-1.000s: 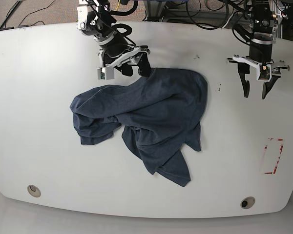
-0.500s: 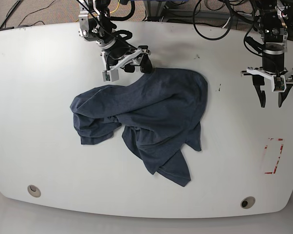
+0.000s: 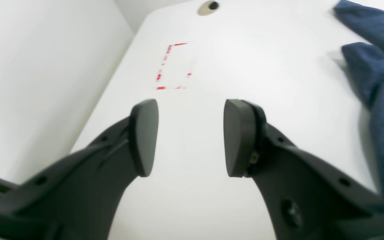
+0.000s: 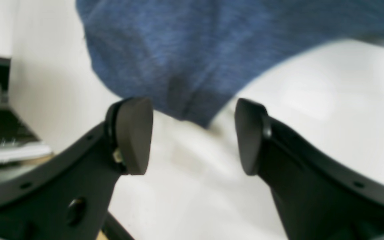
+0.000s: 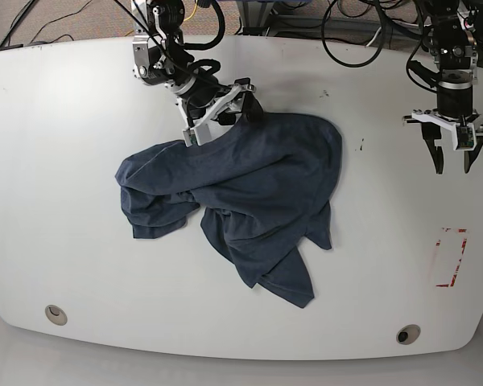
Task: Layout the t-shirt on the table in an organized manner, then fold the t-shirt properly
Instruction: 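Grasp the t-shirt edge with the right gripper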
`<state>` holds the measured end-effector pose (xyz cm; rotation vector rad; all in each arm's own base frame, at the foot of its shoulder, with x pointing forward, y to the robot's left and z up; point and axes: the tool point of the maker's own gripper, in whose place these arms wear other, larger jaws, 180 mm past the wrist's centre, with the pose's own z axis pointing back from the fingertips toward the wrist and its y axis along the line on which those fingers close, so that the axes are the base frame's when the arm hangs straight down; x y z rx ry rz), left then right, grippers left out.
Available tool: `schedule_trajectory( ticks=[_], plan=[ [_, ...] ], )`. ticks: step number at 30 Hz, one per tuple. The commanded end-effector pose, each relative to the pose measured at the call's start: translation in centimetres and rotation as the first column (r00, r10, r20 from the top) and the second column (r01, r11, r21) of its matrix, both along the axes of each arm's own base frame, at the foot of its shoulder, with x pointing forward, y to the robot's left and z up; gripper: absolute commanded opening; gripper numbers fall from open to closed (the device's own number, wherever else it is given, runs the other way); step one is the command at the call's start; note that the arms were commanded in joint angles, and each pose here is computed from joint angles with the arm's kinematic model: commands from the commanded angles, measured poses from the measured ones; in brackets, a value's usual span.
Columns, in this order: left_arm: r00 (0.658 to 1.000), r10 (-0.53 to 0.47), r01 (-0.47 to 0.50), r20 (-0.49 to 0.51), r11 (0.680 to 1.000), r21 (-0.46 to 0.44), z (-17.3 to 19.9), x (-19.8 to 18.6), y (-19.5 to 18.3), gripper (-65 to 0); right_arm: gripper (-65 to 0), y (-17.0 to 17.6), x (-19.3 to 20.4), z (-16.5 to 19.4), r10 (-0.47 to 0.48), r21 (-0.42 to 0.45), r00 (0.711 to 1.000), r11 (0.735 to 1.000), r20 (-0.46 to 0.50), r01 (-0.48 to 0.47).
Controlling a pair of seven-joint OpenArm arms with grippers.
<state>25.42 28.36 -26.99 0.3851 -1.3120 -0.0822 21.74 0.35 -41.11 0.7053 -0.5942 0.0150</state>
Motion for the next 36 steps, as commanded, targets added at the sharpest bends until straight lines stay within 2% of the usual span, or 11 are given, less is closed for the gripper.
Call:
schedule_trajectory(
  ticks=[1, 19, 23, 33, 36],
  plan=[
    [0.999, -0.006, 0.005, 0.044, 1.000, 0.016, 1.3, 0.2, 0.0, -35.8, -27.1, 0.4, 0.5, 0.4, 0.028, 0.009, 1.000, 1.000, 0.015, -0.028],
    [0.999, -0.004, 0.003, 0.041, 1.000, 0.013, 1.2, 0.1, 0.0, -35.8, -27.1, 1.8, 0.6, -1.1, 0.198, 0.009, 0.980, 0.980, 0.007, -0.198],
    [0.999, -0.004, 0.003, 0.039, 1.000, 0.013, 1.1, 0.1, 0.0, -35.8, -28.5, 1.8, 0.5, -1.5, 0.206, 0.011, 0.979, 0.979, -0.002, -0.206],
    [1.000, -0.003, 0.002, 0.029, 1.000, 0.011, 0.9, -0.2, 0.0, -35.8, -59.6, 2.0, 1.7, -0.8, 0.212, 0.008, 0.977, 0.977, 0.028, -0.212],
    [1.000, -0.003, 0.002, 0.029, 1.000, 0.011, 0.9, -0.2, 0.0, -35.8, -63.4, 2.0, 1.7, -0.7, 0.212, 0.007, 0.977, 0.977, 0.031, -0.212]
  ],
)
